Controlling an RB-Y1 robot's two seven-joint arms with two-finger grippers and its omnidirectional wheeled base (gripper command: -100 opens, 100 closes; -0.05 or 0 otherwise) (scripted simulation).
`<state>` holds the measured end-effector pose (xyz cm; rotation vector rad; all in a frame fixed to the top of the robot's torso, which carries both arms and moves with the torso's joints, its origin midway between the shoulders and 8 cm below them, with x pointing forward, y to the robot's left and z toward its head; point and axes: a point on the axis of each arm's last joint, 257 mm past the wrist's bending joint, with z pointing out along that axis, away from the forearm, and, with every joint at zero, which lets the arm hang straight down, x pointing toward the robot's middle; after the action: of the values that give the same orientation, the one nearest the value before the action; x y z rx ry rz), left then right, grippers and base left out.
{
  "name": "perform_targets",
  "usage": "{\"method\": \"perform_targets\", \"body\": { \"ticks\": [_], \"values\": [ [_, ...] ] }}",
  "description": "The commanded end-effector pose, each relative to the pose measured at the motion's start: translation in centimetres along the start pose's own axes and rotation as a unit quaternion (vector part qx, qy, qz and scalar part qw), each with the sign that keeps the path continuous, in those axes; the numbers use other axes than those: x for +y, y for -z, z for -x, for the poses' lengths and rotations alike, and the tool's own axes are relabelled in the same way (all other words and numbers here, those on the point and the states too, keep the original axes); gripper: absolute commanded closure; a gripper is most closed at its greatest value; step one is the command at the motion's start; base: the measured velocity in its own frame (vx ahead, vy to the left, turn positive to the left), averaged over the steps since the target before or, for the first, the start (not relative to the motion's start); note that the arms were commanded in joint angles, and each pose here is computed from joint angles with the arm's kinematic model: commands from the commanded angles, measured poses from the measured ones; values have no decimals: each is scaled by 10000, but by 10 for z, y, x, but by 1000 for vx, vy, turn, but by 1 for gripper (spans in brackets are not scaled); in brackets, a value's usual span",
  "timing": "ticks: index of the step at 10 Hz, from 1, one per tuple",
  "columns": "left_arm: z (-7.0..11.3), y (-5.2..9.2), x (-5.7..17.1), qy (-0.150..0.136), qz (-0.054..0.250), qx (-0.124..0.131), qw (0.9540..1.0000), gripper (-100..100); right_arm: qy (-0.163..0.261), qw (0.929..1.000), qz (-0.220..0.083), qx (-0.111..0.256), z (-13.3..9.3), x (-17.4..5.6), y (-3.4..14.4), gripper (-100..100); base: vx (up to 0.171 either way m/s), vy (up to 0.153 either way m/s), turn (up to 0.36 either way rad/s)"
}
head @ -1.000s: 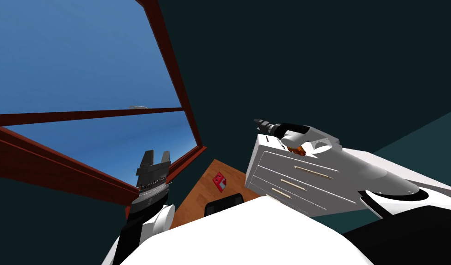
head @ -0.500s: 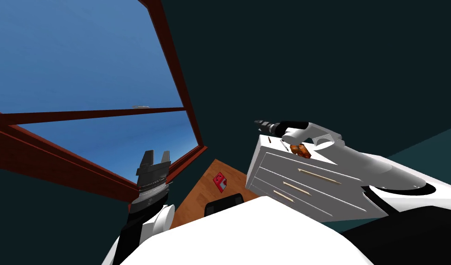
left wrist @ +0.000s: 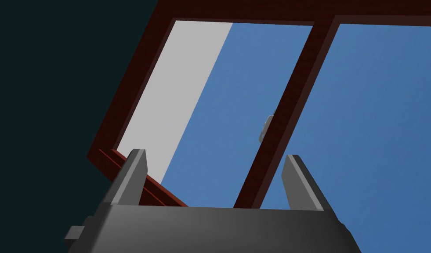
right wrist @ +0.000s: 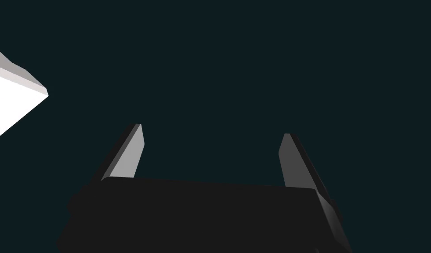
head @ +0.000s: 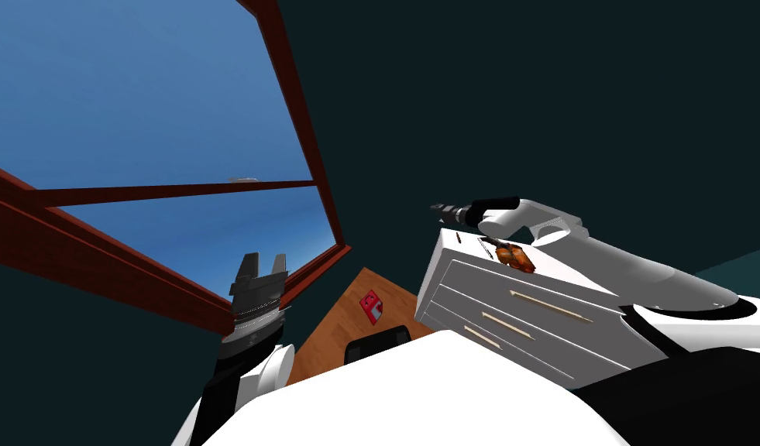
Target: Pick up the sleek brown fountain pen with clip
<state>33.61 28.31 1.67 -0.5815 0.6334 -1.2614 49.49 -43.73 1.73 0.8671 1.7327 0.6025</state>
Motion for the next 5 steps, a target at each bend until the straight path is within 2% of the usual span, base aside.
{"method": "perform_targets", "body": {
  "ticks": [1,5],
  "values": [
    [0,0,0,0,0,0,10000,0,10,9999,-164,32,0,-7,0,-100,6,-16,-6],
    [0,0,0,0,0,0,10000,0,105,9968,-746,271,1,-26,4,-100,10,-30,64]
  ]
}}
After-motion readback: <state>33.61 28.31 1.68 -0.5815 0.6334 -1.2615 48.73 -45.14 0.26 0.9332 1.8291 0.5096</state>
